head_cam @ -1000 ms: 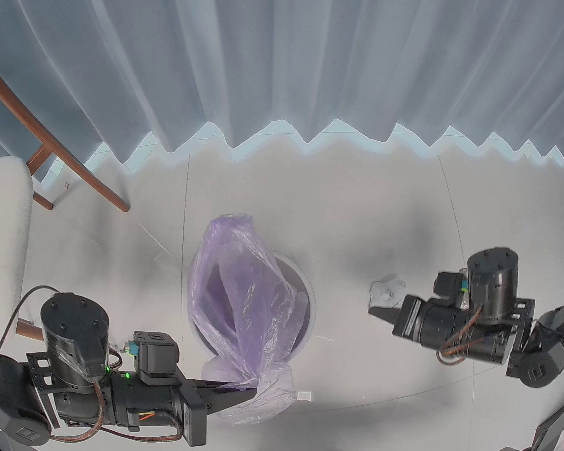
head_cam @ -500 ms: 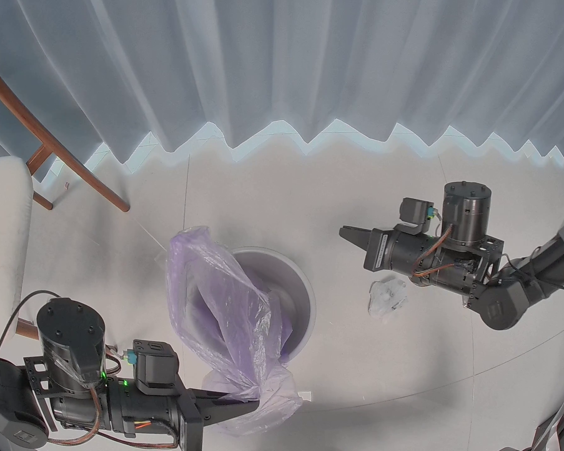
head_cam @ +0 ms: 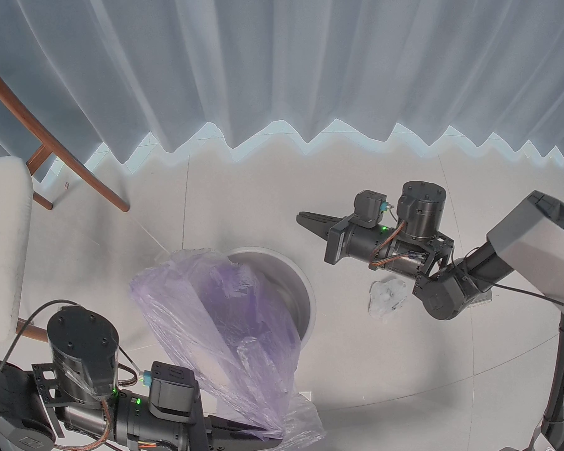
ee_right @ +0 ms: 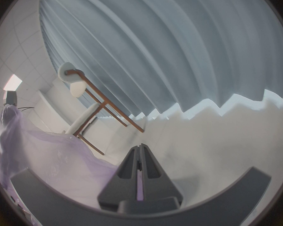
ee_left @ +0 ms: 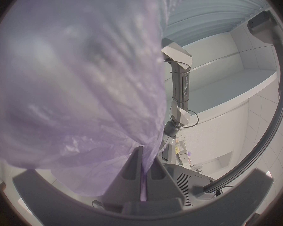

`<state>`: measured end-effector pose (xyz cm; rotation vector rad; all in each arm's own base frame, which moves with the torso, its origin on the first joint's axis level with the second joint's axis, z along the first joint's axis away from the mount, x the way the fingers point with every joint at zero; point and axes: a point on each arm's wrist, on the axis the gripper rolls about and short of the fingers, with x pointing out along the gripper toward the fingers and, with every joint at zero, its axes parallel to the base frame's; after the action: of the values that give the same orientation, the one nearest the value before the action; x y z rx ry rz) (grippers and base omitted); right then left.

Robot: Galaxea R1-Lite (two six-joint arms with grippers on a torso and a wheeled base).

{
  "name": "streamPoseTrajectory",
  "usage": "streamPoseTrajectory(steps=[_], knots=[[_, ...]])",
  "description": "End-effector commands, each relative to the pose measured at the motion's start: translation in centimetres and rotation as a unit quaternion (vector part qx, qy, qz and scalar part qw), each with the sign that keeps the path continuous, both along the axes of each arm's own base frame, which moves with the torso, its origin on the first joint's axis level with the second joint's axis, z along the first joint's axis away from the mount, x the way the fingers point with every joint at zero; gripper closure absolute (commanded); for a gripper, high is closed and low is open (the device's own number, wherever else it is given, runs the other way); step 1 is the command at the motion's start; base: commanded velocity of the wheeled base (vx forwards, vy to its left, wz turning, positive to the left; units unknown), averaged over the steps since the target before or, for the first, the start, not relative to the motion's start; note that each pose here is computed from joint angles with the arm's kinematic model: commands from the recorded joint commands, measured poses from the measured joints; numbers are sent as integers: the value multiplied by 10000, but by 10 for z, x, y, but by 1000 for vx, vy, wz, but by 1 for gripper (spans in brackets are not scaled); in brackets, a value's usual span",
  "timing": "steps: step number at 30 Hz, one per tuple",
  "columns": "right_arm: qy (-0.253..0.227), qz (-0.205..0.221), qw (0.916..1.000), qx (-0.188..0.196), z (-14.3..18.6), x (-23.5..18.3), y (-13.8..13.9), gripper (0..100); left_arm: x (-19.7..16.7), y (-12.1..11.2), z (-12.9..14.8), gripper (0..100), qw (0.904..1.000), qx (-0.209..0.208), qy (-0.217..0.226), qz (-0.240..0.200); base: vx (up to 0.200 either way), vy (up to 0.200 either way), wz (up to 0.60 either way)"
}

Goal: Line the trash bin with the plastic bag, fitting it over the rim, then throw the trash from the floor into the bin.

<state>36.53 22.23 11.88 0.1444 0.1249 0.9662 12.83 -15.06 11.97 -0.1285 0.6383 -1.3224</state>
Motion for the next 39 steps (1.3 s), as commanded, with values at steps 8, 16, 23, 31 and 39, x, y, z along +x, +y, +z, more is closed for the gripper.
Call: streamPoseTrajectory(steps=[8,16,23,31,39], knots=[[-788,948,9913,468,-36,2,53,100,3,-2,-7,100,9998,126,131,3,0,0,0],[-656,1783,9816,195,-68,-36,45,100,6,0,-7,100,9998,116,136,99,0,0,0],[-133,2112,9772,-188,-105,-81,28,100,8,2,-5,100,9998,71,101,155,0,0,0],[225,2288,9711,-639,-126,-106,7,100,7,0,-6,100,9999,82,99,97,0,0,0],[164,1286,9915,136,-73,-56,-37,100,12,-8,3,100,9997,133,180,44,0,0,0]])
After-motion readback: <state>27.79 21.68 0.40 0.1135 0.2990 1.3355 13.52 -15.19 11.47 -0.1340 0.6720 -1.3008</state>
